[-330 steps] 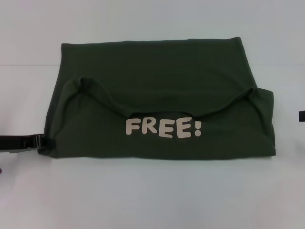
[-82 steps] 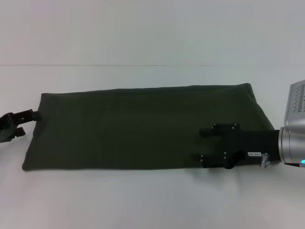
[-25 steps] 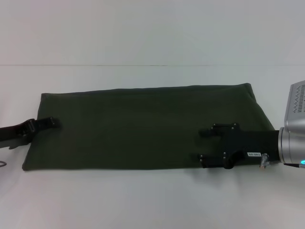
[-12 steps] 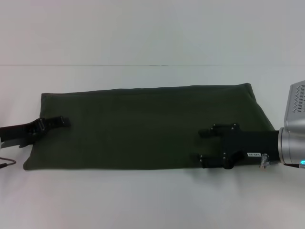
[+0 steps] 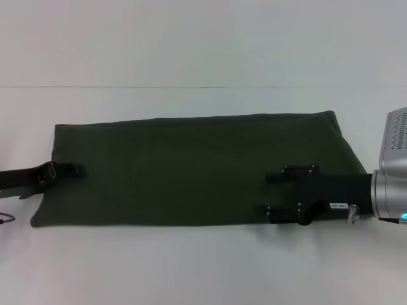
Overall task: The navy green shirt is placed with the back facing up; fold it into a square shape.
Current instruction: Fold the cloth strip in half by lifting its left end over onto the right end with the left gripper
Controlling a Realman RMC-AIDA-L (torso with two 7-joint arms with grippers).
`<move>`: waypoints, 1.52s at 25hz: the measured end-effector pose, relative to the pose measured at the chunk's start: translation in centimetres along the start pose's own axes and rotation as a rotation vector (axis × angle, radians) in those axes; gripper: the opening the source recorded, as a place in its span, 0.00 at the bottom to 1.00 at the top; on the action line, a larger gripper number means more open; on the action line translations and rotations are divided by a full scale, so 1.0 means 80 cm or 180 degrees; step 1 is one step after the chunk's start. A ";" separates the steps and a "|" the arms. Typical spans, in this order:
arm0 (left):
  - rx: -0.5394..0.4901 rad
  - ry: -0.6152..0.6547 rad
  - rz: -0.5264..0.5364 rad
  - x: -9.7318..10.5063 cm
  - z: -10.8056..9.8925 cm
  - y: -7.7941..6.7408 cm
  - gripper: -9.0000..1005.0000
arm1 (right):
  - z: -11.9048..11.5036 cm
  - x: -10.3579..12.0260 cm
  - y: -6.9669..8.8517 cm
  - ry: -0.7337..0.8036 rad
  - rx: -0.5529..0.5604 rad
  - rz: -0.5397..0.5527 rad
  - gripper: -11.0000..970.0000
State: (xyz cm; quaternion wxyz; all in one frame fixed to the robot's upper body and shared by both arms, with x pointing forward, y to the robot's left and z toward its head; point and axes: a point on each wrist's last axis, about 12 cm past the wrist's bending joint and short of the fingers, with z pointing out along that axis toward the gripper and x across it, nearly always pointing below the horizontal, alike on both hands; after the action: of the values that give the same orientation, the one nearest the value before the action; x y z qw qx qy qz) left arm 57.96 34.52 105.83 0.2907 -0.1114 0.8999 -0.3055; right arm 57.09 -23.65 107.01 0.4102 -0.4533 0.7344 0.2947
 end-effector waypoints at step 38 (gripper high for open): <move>0.0160 0.0326 -0.0095 -0.001 -0.045 0.014 0.05 | -0.005 -0.005 -0.002 -0.0094 -0.0002 0.0016 0.82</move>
State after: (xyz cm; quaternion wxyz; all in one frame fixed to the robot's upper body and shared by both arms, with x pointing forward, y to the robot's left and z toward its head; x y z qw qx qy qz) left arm 55.88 37.18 107.47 0.2423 -0.1016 0.9039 -0.3376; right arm 57.23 -23.83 107.56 0.4202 -0.4472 0.7293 0.3026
